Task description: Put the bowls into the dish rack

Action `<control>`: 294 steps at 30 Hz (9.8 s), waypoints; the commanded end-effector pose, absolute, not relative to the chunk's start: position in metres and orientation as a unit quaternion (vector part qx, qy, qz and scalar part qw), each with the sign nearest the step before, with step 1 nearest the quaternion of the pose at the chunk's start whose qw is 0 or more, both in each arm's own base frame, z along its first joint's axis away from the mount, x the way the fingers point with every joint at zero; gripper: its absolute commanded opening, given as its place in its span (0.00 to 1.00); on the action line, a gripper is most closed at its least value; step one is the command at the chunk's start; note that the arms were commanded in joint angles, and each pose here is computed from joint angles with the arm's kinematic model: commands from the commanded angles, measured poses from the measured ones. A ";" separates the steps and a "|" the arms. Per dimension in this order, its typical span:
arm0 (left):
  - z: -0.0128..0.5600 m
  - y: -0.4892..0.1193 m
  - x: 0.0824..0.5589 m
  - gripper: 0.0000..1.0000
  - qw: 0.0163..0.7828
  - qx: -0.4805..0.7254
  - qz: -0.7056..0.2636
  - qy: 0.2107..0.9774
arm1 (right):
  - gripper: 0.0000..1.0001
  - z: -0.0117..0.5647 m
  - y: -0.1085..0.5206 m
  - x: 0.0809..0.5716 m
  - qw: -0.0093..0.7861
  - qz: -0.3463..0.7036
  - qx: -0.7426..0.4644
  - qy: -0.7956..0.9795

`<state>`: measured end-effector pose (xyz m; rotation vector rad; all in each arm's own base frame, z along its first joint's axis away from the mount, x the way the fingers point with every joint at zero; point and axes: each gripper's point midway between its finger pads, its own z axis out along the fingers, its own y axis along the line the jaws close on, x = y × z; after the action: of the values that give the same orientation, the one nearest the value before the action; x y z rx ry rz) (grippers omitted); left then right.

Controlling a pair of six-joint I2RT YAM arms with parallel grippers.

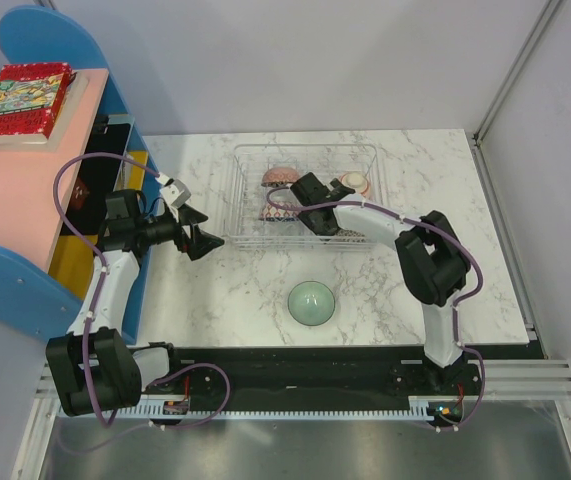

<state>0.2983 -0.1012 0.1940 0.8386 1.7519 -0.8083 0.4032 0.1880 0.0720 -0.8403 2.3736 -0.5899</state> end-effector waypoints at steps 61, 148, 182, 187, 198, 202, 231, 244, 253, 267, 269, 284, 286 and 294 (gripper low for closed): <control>0.202 -0.104 0.292 1.00 0.512 0.368 -0.334 0.701 | 0.27 0.078 0.156 0.479 0.296 -0.166 -0.234 0.911; 0.201 -0.105 0.290 1.00 0.510 0.372 -0.341 0.697 | 0.77 0.111 0.132 0.499 0.302 0.000 -0.145 0.942; 0.202 -0.106 0.288 1.00 0.510 0.373 -0.342 0.696 | 0.54 0.099 0.141 0.511 0.299 0.035 -0.147 0.942; 0.202 -0.106 0.288 1.00 0.511 0.374 -0.342 0.694 | 0.44 0.102 0.142 0.512 0.301 0.036 -0.146 0.942; 0.203 -0.106 0.288 1.00 0.512 0.374 -0.341 0.694 | 0.43 0.116 0.148 0.522 0.327 0.049 -0.145 0.933; 0.204 -0.106 0.287 1.00 0.514 0.375 -0.339 0.693 | 0.43 0.118 0.152 0.523 0.332 0.058 -0.142 0.931; 0.203 -0.106 0.288 1.00 0.512 0.374 -0.340 0.695 | 0.40 0.134 0.184 0.523 0.346 0.113 -0.174 0.915; 0.203 -0.106 0.288 1.00 0.512 0.374 -0.341 0.694 | 0.40 0.141 0.181 0.535 0.360 0.089 -0.176 0.912; 0.202 -0.106 0.288 1.00 0.511 0.373 -0.342 0.695 | 0.40 0.136 0.172 0.542 0.371 0.062 -0.170 0.911; 0.203 -0.107 0.287 1.00 0.512 0.375 -0.341 0.694 | 0.40 0.114 0.152 0.555 0.366 0.011 -0.155 0.918; 0.203 -0.107 0.287 1.00 0.512 0.375 -0.341 0.693 | 0.41 0.111 0.151 0.557 0.366 0.009 -0.152 0.918; 0.220 -0.118 0.261 1.00 0.527 0.417 -0.359 0.648 | 0.74 0.115 0.139 0.553 0.358 -0.010 -0.137 0.924; 0.231 -0.121 0.253 1.00 0.534 0.428 -0.360 0.634 | 0.83 0.125 0.143 0.543 0.354 0.010 -0.145 0.924; 0.232 -0.160 0.221 1.00 0.493 0.482 -0.389 0.611 | 0.98 0.191 0.160 0.503 0.386 0.083 -0.174 0.902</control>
<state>0.2404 -0.1325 0.2308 1.0346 1.5289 -0.9041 0.5228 0.1509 0.1150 -0.4115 2.4282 0.0865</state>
